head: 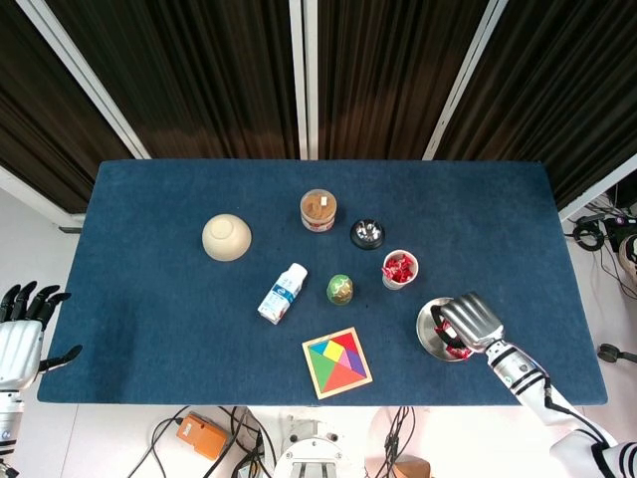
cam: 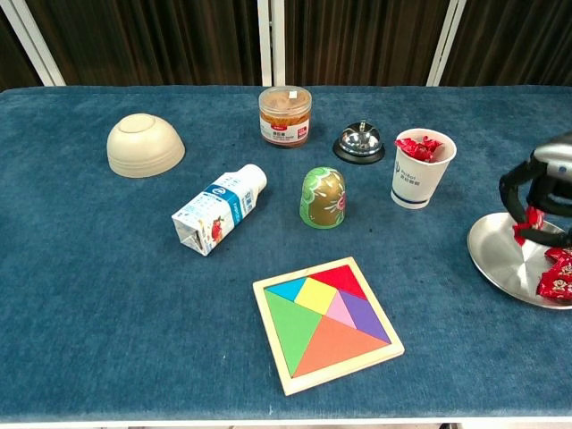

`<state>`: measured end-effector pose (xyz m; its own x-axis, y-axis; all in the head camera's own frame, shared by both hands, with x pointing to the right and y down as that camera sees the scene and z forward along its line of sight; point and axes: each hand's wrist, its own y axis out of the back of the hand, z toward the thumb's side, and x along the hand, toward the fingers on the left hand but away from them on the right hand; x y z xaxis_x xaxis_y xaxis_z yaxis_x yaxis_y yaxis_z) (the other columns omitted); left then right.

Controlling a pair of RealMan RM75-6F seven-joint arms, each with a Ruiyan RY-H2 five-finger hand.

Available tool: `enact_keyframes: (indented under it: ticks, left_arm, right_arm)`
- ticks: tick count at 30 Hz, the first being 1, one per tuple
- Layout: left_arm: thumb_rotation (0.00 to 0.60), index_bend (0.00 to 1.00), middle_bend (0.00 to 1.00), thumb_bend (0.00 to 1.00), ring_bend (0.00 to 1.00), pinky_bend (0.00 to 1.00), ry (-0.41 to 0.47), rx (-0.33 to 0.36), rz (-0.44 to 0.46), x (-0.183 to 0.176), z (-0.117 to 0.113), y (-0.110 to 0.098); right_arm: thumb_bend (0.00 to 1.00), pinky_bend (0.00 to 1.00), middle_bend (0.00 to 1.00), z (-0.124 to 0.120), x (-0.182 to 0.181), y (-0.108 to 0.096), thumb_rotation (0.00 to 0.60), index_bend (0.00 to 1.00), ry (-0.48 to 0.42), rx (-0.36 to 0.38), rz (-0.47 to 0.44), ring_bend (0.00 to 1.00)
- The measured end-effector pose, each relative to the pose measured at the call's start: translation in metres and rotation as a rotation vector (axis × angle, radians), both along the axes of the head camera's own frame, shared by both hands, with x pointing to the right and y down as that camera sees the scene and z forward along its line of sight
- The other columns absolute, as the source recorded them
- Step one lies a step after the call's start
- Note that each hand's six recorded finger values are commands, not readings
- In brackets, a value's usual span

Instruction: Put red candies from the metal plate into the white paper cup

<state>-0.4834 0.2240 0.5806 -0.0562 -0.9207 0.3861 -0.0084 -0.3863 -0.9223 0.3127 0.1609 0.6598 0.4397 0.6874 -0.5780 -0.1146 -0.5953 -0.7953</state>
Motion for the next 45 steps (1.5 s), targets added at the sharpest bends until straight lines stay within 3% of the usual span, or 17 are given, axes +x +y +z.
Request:
enact_keyframes:
  ticks: [5,8,17,26,33,39,45]
  left_arm:
    - [0.6,0.23,0.15,0.0,0.03,0.0,0.001,0.002,0.003,0.002,0.0,-0.002]
    - [0.6,0.23,0.15,0.0,0.03,0.0,0.001,0.0,0.006,0.003,0.0,-0.003]
    - [0.6,0.23,0.15,0.0,0.03,0.0,-0.009,-0.009,-0.001,0.001,0.0,-0.002]
    - [0.6,0.23,0.15,0.0,0.03,0.0,-0.01,-0.016,-0.007,0.0,0.002,-0.002]
    - [0.6,0.23,0.15,0.0,0.03,0.0,-0.007,-0.015,-0.004,0.0,0.003,-0.003]
    - [0.6,0.23,0.15,0.0,0.03,0.0,-0.005,-0.015,-0.004,0.0,0.004,-0.002]
    - [0.6,0.23,0.15,0.0,0.03,0.0,-0.005,-0.011,-0.003,0.0,0.003,-0.003]
  right_arm:
    - [0.61,1.0,0.96,-0.03,-0.013,-0.042,0.6,0.72,-0.079,0.11,0.039,1.0]
    - [0.61,1.0,0.96,-0.035,-0.022,-0.067,0.6,0.71,-0.104,0.135,0.069,1.0]
    - [0.61,1.0,0.96,0.002,-0.058,-0.1,0.6,0.69,-0.118,0.07,0.095,1.0]
    - [0.61,1.0,0.96,0.023,-0.071,-0.103,0.6,0.68,-0.122,0.049,0.106,1.0]
    - [0.58,1.0,0.96,0.033,-0.07,-0.096,0.6,0.62,-0.104,0.035,0.093,1.0]
    - [0.52,1.0,0.96,0.032,-0.067,-0.094,0.6,0.5,-0.102,0.043,0.092,1.0]
    - [0.49,1.0,0.96,0.023,-0.063,-0.095,0.6,0.45,-0.118,0.065,0.101,1.0]
